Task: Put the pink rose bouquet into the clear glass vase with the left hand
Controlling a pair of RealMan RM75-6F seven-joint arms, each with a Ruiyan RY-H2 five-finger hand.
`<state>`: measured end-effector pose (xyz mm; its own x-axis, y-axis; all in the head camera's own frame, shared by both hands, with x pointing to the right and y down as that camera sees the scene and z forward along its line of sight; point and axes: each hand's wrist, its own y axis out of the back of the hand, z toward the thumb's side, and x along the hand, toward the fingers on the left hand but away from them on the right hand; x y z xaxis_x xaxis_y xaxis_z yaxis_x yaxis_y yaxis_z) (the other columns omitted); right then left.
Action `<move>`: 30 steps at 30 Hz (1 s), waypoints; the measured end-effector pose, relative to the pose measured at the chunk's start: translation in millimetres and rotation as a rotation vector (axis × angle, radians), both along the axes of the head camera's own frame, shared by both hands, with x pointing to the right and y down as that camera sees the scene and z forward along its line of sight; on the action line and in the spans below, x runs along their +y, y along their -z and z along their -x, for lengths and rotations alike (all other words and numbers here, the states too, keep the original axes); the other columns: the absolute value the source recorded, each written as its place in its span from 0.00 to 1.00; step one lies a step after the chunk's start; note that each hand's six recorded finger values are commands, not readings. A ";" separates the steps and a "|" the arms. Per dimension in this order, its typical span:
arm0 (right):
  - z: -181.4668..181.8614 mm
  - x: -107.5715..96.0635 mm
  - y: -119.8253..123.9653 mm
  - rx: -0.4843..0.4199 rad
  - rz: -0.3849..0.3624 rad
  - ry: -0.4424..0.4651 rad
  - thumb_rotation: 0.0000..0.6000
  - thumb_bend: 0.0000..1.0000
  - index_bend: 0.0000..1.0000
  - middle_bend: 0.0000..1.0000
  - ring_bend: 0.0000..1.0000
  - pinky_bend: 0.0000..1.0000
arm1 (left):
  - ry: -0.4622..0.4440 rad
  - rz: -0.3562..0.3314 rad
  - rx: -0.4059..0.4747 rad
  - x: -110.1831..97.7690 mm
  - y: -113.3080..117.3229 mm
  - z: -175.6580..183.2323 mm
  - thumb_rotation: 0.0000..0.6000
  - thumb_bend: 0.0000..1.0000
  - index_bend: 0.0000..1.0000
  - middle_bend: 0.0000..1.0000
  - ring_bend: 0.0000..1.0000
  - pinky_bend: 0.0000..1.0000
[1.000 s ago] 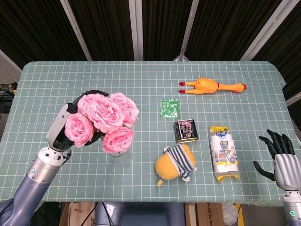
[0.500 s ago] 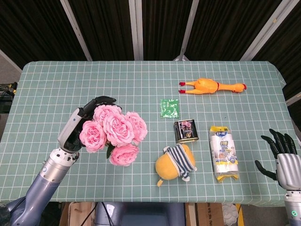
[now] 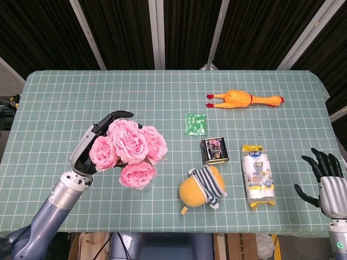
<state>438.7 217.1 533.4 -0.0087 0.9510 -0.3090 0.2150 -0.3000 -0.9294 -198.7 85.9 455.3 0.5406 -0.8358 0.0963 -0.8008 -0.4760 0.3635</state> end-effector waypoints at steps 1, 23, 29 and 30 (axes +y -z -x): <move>-0.2 0.0 0.2 -0.001 0.000 -0.001 1.00 0.28 0.21 0.09 0.08 0.00 | -0.002 0.001 -0.002 0.2 -0.3 0.1 1.00 0.45 0.25 0.37 0.27 0.38; -1.4 0.0 3.0 -0.016 -0.005 -0.005 1.00 0.28 0.21 0.09 0.08 0.00 | -0.073 0.032 -0.060 18.9 -35.9 10.0 1.00 0.26 0.19 0.17 0.08 0.21; -2.1 0.2 5.7 -0.023 -0.011 -0.006 1.00 0.28 0.21 0.09 0.08 0.00 | -0.202 0.020 -0.128 28.6 -43.8 10.3 1.00 0.25 0.17 0.14 0.05 0.18; -2.2 0.2 5.9 -0.024 -0.011 -0.006 1.00 0.28 0.21 0.09 0.08 0.00 | -0.217 0.016 -0.144 30.1 -44.8 11.5 1.00 0.25 0.17 0.14 0.05 0.18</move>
